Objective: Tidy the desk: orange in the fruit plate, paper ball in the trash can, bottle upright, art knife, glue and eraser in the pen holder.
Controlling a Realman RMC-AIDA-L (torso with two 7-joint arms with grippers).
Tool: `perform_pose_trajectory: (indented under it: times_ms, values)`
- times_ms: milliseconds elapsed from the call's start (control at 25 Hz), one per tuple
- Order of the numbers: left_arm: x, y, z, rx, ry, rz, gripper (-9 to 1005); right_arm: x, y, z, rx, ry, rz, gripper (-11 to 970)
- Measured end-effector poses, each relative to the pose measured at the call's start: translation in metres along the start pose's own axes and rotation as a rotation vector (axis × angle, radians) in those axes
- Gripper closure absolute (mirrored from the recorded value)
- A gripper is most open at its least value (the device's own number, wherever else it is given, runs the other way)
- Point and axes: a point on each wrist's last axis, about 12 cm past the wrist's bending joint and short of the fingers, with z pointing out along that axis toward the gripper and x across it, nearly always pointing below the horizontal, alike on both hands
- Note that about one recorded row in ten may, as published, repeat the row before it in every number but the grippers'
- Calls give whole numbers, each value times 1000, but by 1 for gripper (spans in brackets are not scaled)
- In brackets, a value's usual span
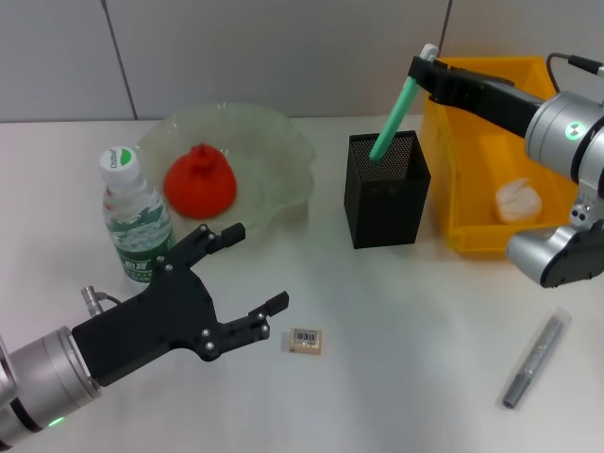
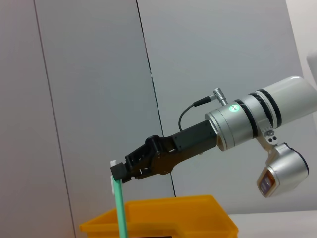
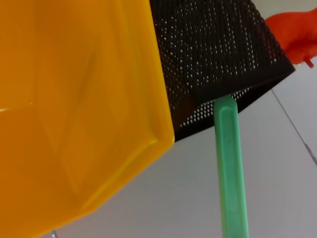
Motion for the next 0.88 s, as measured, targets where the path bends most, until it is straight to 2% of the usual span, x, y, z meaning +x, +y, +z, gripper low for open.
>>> perform_pose_trajectory:
  times_ms: [320, 600, 640, 720, 800, 840, 880]
  values:
    - [0, -1, -1, 1, -1, 22, 120, -7, -1, 0, -60, 21, -6, 624]
    - [0, -1, 0, 2, -2, 33, 120, -10, -7, -3, -43, 29, 30, 613]
    - [0, -1, 0, 3, -3, 33, 120, -8, -7, -3, -36, 40, 63, 612]
    - [0, -2, 1, 5, -4, 28, 120, -6, -8, -3, -28, 51, 98, 519]
    - [0, -3, 2, 7, -6, 20, 120, 4, -11, -3, 16, 87, 218, 426]
    - [0, -4, 2, 10, -14, 13, 120, 15, -14, -4, 80, 128, 338, 380]
    - [0, -4, 2, 10, -14, 13, 121, 15, -14, -4, 80, 128, 338, 368]
